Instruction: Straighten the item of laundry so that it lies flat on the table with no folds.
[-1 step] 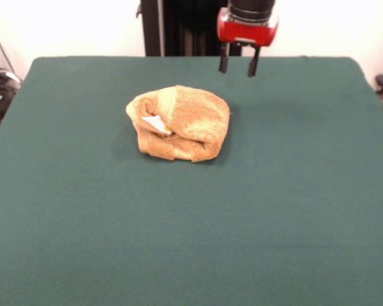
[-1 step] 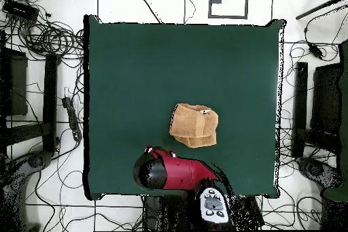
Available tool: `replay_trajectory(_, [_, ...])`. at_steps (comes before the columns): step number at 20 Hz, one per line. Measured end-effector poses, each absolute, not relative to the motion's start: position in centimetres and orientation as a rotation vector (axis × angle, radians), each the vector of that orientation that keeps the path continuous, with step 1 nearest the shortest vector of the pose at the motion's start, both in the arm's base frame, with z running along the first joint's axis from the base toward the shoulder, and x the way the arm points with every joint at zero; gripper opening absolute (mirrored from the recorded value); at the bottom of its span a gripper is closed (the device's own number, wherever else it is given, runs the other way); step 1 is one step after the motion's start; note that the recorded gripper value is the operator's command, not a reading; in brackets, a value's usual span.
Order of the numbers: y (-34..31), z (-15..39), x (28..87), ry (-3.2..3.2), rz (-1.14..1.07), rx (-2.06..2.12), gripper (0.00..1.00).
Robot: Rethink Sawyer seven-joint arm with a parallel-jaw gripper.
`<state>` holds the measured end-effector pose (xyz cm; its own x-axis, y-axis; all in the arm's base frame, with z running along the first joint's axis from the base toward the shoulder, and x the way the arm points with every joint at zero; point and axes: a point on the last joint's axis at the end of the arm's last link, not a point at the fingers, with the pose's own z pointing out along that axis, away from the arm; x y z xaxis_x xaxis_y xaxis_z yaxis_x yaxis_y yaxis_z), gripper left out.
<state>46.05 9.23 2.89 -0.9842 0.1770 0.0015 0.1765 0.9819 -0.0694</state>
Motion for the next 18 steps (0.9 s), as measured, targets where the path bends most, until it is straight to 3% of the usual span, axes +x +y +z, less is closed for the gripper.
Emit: replay_trajectory(18, [6.2,3.2,48.4,-3.106,0.121,-0.34,1.0])
